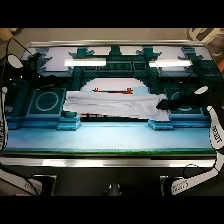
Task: Fold the shirts.
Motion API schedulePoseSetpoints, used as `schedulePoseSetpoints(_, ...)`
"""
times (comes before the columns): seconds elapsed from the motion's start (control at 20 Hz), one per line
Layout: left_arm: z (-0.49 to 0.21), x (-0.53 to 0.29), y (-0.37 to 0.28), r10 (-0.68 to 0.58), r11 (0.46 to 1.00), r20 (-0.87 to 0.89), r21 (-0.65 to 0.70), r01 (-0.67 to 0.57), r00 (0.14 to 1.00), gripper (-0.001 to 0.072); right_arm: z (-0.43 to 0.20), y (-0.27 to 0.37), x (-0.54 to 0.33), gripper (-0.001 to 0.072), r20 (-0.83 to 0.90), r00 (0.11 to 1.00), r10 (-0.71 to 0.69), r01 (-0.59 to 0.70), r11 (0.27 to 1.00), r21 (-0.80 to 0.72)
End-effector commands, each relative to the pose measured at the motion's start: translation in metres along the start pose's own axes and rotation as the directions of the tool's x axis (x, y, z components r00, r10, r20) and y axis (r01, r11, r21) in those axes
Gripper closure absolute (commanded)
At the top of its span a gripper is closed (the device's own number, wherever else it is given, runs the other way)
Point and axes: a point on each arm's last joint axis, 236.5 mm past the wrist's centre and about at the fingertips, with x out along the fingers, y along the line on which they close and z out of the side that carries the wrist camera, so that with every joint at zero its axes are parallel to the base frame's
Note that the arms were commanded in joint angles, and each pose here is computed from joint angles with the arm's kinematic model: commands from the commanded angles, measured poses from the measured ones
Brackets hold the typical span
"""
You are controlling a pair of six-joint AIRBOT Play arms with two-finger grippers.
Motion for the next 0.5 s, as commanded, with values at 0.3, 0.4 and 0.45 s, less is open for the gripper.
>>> schedulePoseSetpoints(0.3, -0.015, 0.030, -0.124, -0.103, 0.974, 0.016, 0.206, 0.098, 0.995, 0.0683, 0.035, 0.084, -0.004, 0.0688, 0.102, 0.971, 0.214, -0.216, 0.976, 0.006)
schedulePoseSetpoints(0.4, -0.031, 0.069, -0.178, -0.210, 0.953, -0.035, 0.216, 0.213, 0.977, 0.0683, 0.044, 0.109, -0.033, 0.0688, 0.136, 0.962, 0.238, -0.234, 0.971, -0.049)
schedulePoseSetpoints(0.45, -0.043, 0.089, -0.205, -0.269, 0.940, -0.074, 0.195, 0.278, 0.960, 0.0683, 0.045, 0.123, -0.047, 0.0688, 0.143, 0.957, 0.254, -0.245, 0.966, -0.079)
